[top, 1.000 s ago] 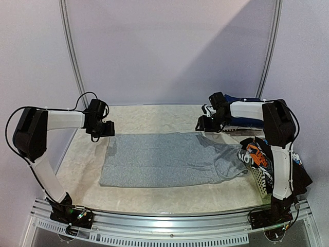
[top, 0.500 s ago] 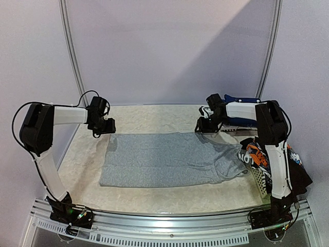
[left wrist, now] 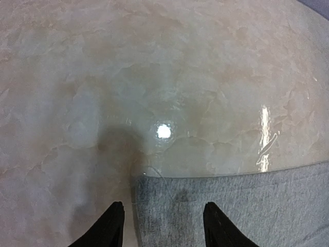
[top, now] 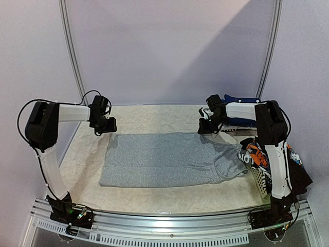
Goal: Fold and stack the mixed laundry pile
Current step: Fold the 1/3-folded tank top at the center of the board.
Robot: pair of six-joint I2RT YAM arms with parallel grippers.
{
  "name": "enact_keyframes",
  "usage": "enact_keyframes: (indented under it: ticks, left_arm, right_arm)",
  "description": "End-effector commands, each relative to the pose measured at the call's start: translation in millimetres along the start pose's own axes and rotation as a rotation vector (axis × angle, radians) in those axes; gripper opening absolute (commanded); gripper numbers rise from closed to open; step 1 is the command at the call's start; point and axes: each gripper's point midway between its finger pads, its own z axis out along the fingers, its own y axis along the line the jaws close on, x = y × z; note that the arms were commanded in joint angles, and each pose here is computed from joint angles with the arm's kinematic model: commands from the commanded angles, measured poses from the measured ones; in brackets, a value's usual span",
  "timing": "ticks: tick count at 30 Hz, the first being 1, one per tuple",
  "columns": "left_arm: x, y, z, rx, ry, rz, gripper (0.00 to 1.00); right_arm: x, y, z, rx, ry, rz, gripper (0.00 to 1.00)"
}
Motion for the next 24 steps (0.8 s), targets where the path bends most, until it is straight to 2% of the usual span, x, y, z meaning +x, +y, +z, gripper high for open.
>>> enact_keyframes:
  ticks: [1, 6, 24]
  left_arm:
    - [0, 4, 7, -0.005, 0.031, 0.009, 0.53]
    - [1, 11, 13, -0.036, 0.057, 0.01, 0.5]
    - [7, 26, 42, -0.07, 0.151, -0.025, 0.29]
  right_arm:
    - [8, -12, 11, 0.025, 0.034, 0.009, 0.01]
    - [6, -10, 8, 0.023, 0.028, 0.0, 0.0]
    - [7, -6, 3, 0.008, 0.033, -0.004, 0.0]
